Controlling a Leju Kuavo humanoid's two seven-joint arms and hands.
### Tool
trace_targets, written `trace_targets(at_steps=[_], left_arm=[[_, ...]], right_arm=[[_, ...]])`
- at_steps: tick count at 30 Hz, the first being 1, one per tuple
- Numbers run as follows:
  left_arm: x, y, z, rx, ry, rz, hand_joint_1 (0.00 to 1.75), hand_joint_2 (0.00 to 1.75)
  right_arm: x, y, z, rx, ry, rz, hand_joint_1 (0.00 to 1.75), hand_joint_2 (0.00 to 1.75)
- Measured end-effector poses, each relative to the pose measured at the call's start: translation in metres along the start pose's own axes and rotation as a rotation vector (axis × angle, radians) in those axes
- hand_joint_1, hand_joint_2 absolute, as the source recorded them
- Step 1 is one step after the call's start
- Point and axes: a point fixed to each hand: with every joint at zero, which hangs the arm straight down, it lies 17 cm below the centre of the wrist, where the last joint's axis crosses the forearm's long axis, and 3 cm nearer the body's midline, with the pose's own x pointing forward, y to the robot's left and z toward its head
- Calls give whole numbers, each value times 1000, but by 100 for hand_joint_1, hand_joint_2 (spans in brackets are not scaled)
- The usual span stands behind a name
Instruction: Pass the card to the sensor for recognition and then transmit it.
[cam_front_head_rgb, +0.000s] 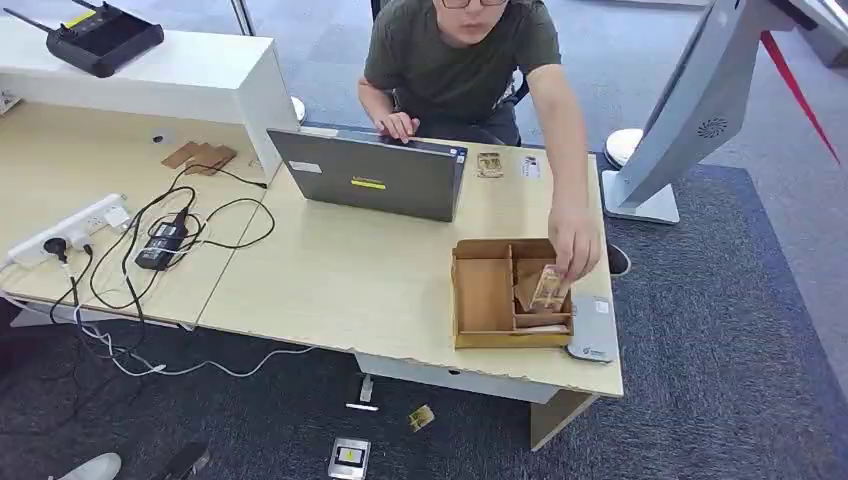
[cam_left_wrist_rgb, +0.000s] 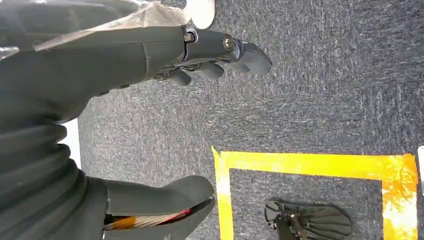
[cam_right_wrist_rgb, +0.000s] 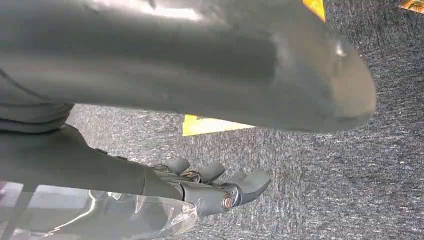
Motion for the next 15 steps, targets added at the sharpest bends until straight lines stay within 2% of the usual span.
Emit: trace_targets(at_steps=[15], left_arm=[[0, 0, 0, 0, 0, 0, 0, 175]], right_arm=[[0, 0, 0, 0, 0, 0, 0, 0]])
